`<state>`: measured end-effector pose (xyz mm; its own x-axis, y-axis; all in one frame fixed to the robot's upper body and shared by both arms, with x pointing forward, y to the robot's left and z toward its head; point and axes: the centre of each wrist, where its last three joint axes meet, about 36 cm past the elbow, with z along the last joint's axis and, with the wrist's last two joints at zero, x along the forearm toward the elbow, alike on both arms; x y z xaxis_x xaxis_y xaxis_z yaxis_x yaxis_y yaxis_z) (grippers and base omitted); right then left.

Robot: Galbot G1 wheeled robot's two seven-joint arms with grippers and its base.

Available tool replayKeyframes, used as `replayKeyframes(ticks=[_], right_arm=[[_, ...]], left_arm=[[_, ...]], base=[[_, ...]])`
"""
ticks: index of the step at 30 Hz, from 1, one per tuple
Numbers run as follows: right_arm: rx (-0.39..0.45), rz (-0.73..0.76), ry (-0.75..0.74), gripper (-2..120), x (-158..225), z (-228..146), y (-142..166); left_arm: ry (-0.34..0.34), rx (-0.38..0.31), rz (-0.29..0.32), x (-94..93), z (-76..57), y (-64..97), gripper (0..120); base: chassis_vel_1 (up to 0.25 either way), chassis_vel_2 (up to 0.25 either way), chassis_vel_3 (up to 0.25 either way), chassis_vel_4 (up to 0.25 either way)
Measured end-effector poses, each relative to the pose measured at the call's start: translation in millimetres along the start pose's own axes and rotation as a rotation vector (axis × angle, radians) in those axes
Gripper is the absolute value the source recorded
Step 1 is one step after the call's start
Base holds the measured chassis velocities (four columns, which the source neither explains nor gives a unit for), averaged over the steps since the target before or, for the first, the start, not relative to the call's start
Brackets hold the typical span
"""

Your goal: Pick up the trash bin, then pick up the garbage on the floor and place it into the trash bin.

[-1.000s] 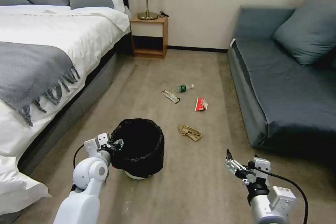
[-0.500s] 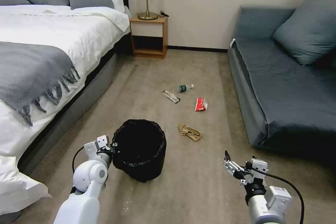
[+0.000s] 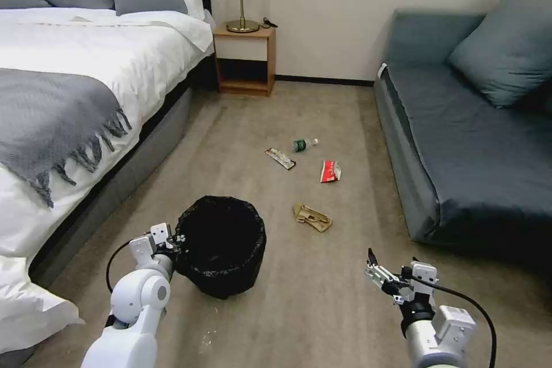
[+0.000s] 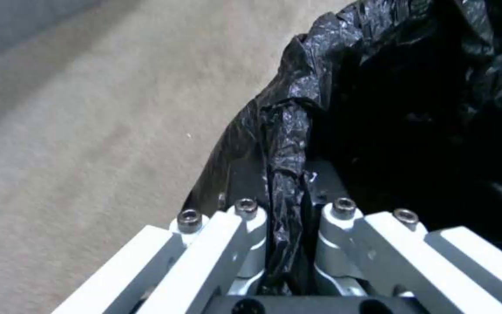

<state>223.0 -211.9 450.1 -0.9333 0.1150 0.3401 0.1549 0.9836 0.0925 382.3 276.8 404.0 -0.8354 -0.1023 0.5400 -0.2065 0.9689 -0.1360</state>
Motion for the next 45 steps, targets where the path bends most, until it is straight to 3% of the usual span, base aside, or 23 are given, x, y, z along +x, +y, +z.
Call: replayKeyframes(ticks=[10,13,19,28,36,45], right_arm=[[-0.018,-0.012,-0.002,100,-1.2,2.4,1.7],[-0.033,-0.024,-0.003,100,-1.6,4.0,3.7],[-0.054,-0.04,-0.005,100,-2.5,6.8,6.0],[-0.051,-0.046,-0.004,100,-10.2,16.7,4.8],[-0.044,-0.027,0.016,100,-24.1,35.6,-1.0],[-0.04,-0.021,0.02,100,-29.4,41.8,-3.0]], left_arm=[[-0.111,-0.107,-0.039,38.8,-12.7,7.1,5],[-0.126,-0.125,-0.045,43.0,-13.5,8.1,5],[-0.234,-0.262,-0.09,66.4,-13.5,13.9,5],[-0.318,-0.377,-0.141,68.8,-7.3,23.0,5],[-0.339,-0.423,-0.151,66.0,3.0,27.8,5],[-0.35,-0.446,-0.163,65.4,2.9,36.6,5]], base=[[0.0,0.0,0.0,0.0],[0.0,0.0,0.0,0.0],[0.0,0.0,0.0,0.0],[0.0,0.0,0.0,0.0],[0.0,0.0,0.0,0.0],[0.0,0.0,0.0,0.0]])
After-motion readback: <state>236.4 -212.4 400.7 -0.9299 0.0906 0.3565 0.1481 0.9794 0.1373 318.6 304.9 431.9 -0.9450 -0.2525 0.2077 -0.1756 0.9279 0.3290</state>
